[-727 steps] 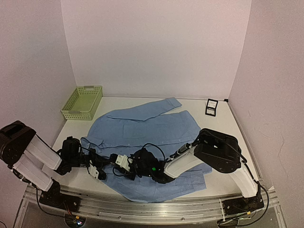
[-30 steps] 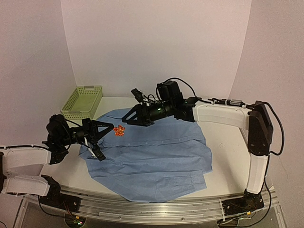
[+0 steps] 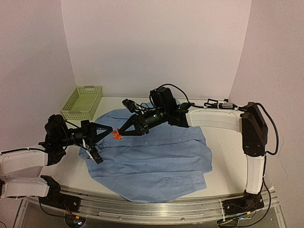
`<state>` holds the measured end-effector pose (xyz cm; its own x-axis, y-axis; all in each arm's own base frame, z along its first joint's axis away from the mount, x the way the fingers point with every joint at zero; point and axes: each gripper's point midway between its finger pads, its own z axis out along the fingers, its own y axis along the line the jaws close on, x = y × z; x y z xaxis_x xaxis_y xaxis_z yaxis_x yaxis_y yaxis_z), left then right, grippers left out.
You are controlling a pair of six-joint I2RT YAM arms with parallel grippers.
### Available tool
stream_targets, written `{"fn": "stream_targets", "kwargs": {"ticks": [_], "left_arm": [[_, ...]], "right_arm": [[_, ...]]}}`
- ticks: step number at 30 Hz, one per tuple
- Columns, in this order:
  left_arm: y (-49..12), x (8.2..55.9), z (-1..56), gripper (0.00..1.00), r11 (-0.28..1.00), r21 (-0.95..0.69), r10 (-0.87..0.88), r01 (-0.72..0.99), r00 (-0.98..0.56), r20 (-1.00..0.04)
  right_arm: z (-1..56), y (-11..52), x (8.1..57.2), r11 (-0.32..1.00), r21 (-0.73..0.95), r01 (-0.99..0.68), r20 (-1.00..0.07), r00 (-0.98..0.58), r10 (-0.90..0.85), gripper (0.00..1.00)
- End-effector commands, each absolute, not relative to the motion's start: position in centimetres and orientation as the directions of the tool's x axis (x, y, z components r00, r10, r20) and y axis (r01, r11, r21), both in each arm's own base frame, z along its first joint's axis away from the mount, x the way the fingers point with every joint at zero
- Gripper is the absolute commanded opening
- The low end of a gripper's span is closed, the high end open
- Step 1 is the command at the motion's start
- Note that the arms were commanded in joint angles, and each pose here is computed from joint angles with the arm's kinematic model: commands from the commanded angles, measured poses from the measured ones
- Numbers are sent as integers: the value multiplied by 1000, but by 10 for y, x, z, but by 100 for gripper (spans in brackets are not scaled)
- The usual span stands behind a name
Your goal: Remove the brooch from the garment
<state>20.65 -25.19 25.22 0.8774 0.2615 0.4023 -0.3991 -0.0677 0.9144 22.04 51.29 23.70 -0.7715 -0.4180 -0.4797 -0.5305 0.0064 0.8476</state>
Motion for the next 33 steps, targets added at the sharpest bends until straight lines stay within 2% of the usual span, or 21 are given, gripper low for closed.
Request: {"fn": "stream_targets", "kwargs": {"ticks": [1,6,18,19,22,25,29,33], "left_arm": [[-253,200,260,0,-50,906,235,-420,877,420],[-254,201,260,0,-52,906,237,-420,876,420],[-252,209,254,1,-91,917,272,-387,876,397],[-251,212,253,6,-100,918,285,-384,873,396],[-248,223,249,34,-132,925,337,-356,862,380],[-243,232,247,55,-158,939,386,-304,857,342],[-238,234,241,68,-180,954,417,-241,859,296],[-234,233,237,74,-186,966,435,-180,866,245]], "right_arm": [[255,514,221,-40,829,-557,-524,-751,-402,20],[257,514,220,-47,827,-560,-529,-747,-402,0],[259,509,225,-26,831,-555,-521,-762,-384,0],[259,506,230,-9,832,-555,-518,-772,-369,0],[260,494,250,56,831,-554,-514,-801,-306,0],[258,478,272,137,830,-541,-504,-832,-229,0],[248,451,309,256,835,-487,-478,-873,-100,0],[235,407,353,384,836,-391,-449,-891,72,0]]}}
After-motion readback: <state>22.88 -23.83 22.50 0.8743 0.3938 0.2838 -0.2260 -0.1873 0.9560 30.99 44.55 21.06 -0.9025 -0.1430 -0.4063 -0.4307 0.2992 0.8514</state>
